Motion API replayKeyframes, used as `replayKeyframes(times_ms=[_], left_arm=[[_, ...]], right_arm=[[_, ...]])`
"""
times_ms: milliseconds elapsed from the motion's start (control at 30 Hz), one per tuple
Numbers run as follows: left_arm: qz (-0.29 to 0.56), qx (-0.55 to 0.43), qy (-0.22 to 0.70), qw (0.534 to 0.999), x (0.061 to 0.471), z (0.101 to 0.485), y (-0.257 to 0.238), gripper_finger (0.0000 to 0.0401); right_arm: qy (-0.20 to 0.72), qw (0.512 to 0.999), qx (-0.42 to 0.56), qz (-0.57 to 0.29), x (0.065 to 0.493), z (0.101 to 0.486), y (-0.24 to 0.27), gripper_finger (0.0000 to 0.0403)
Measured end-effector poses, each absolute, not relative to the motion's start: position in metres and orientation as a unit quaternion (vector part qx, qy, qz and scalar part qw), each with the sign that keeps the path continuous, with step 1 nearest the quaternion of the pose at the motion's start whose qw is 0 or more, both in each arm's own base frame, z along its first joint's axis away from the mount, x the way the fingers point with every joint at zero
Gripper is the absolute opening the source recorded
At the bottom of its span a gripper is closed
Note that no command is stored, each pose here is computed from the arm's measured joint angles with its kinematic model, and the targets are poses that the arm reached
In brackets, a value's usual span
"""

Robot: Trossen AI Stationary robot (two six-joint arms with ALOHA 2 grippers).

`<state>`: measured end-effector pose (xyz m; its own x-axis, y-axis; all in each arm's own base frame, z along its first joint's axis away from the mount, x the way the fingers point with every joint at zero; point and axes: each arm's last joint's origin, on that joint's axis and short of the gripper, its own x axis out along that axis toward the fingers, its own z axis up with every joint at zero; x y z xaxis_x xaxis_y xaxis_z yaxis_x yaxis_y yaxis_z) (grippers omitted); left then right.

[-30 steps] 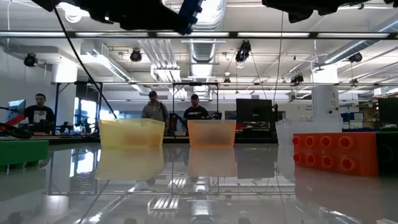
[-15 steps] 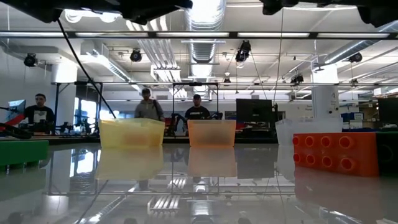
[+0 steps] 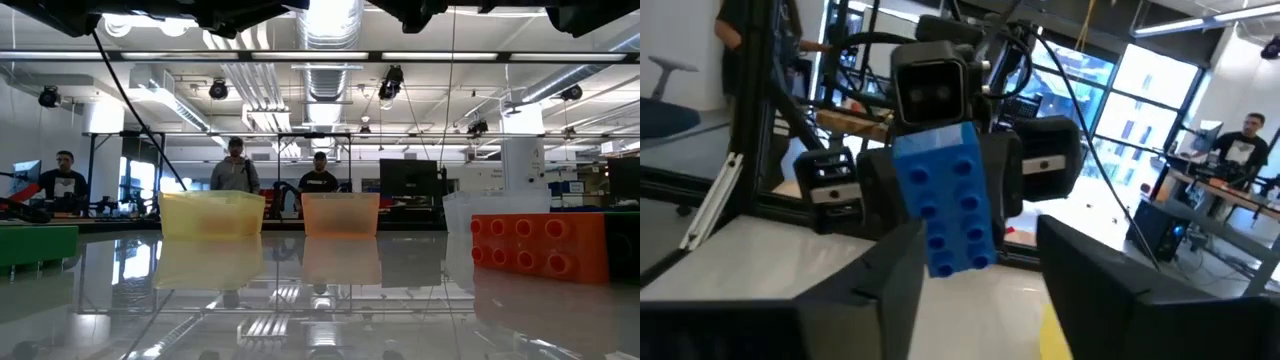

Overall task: Sort & place blocks by color
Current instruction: Put the blue game piece into the orange bin

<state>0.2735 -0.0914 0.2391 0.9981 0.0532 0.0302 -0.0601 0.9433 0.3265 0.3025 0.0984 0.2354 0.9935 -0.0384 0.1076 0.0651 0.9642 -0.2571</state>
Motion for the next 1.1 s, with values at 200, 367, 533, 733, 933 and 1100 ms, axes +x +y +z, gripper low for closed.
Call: replayKeyframes(times_ms=[200, 367, 533, 733, 933, 1100], left_arm=[[0.029, 0.165, -0.011, 0.986, 0.274, 0.239, -0.091, 0.0132], [0.030, 0.165, -0.010, 0.986, 0.274, 0.239, -0.091, 0.0132], [0.031, 0.165, -0.010, 0.986, 0.274, 0.239, -0.090, 0.0132], [0.035, 0.160, -0.011, 0.986, 0.274, 0.240, -0.090, 0.0132], [0.036, 0.153, -0.010, 0.988, 0.274, 0.239, -0.090, 0.0136], [0.036, 0.153, -0.009, 0.988, 0.274, 0.239, -0.090, 0.0140]], right_arm=[[-0.049, 0.990, -0.130, -0.028, 0.309, 0.236, 0.092, 0.0238], [-0.062, 0.989, -0.133, 0.027, 0.318, 0.239, 0.091, 0.0267], [-0.059, 0.989, -0.137, 0.014, 0.326, 0.238, 0.086, 0.0277], [-0.065, 0.985, -0.158, 0.013, 0.335, 0.241, 0.088, 0.0268], [-0.065, 0.983, -0.168, 0.012, 0.339, 0.242, 0.089, 0.0238], [-0.062, 0.984, -0.169, 0.013, 0.342, 0.243, 0.090, 0.0193]])
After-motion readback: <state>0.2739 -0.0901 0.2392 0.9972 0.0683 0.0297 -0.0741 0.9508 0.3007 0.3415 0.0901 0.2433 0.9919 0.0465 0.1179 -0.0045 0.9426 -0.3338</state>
